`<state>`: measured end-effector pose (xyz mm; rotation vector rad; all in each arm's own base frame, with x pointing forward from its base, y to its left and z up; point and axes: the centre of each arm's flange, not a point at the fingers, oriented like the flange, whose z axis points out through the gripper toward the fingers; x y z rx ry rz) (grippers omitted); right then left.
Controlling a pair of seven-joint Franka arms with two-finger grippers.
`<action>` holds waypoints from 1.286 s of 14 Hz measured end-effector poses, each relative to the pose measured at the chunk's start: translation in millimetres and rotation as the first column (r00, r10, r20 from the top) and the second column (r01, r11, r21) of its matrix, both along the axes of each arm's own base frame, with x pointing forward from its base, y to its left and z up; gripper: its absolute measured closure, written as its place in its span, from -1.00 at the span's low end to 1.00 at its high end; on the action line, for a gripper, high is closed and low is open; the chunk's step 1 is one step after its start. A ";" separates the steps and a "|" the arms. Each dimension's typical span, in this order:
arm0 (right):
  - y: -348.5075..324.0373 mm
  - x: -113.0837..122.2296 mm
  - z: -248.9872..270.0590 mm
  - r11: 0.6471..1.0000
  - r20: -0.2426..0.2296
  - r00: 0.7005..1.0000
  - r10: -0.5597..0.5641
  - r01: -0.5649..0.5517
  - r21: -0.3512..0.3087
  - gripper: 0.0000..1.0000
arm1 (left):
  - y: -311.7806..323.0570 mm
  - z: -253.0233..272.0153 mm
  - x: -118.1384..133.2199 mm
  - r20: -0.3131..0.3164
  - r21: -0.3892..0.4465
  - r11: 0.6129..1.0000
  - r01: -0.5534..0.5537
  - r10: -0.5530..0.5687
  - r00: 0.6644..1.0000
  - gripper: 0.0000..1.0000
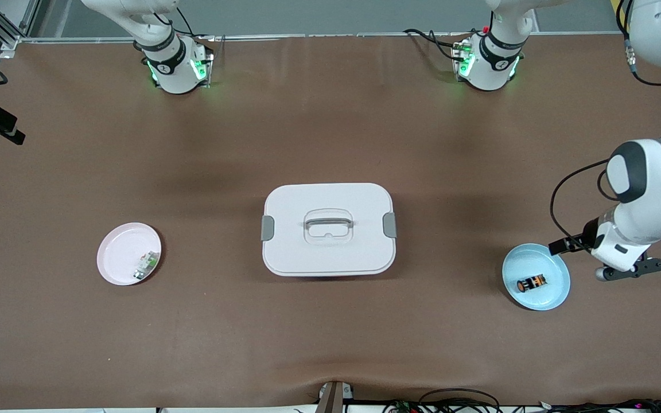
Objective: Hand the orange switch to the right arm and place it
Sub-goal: 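Reach the left gripper down to the orange switch on the blue plate, then close the left gripper on the orange switch and lift it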
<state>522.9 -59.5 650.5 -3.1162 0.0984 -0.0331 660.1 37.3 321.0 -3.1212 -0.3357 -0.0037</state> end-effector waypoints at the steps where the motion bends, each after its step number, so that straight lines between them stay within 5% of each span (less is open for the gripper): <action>1: 0.0 0.2 -0.3 1.000 -0.001 1.000 0.000 0.000 0.000 -1.00 | -2.9 -9.3 4.1 -0.004 -0.004 1.000 -0.021 0.021 1.000 -1.00; 8: 1.1 2.5 -3.7 1.000 -0.007 1.000 0.002 -0.002 0.000 -1.00 | -25.6 -63.0 29.9 0.036 -0.021 0.999 -0.031 0.032 0.999 -1.00; 18: 1.5 2.6 -3.4 1.000 -0.006 1.000 0.003 -0.003 0.000 -1.00 | -23.4 -107.3 35.8 0.072 -0.032 0.999 -0.037 0.039 0.997 -1.00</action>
